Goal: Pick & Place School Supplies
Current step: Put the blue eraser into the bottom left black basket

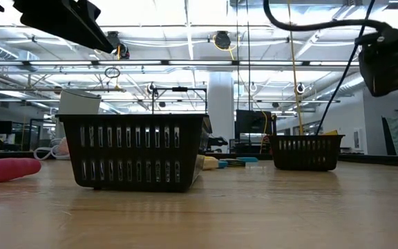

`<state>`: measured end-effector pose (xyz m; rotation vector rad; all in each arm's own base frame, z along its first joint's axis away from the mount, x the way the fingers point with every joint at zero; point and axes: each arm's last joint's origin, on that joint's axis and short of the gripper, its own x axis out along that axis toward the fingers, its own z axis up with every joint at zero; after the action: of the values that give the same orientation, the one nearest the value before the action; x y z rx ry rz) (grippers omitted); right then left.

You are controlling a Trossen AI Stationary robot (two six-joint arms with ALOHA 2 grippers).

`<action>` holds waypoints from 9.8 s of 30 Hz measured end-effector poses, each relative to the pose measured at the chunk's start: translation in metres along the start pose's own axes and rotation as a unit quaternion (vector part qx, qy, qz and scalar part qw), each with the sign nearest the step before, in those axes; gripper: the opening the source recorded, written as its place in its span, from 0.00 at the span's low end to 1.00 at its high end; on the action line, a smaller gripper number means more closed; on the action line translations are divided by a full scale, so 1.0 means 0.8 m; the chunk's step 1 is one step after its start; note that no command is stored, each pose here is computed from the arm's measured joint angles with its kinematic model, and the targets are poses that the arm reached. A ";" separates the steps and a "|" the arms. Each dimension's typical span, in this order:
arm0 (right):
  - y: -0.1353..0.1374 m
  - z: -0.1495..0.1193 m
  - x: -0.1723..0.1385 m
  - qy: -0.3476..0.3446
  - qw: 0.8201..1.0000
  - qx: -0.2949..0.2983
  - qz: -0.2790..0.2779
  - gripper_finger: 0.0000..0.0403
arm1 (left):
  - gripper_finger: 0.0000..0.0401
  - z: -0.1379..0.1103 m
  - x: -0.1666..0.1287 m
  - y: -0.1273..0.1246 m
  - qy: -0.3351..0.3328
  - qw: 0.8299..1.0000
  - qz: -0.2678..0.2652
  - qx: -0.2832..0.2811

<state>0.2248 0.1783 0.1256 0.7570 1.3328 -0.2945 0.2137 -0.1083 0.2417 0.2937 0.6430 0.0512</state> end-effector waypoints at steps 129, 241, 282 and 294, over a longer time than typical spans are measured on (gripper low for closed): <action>0.041 0.126 0.025 -0.098 0.946 -0.307 -0.043 0.13 | 0.44 0.000 0.001 0.006 -0.004 0.998 0.055 -0.005; 0.099 0.106 0.078 -0.067 0.938 -0.325 -0.099 0.14 | 0.44 0.002 0.005 0.012 -0.002 0.999 0.051 -0.006; 0.148 0.125 -0.035 -0.168 0.889 -0.379 -0.195 0.14 | 0.44 0.000 0.006 0.017 0.004 0.998 0.070 -0.004; 0.170 0.165 -0.067 -0.210 0.861 -0.436 -0.154 0.14 | 0.44 0.000 0.007 0.017 0.005 0.997 0.071 0.001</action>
<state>0.3943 0.1807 0.2261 -0.2854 1.0023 -0.0698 0.2188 -0.0944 0.2427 0.3411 0.6321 0.1890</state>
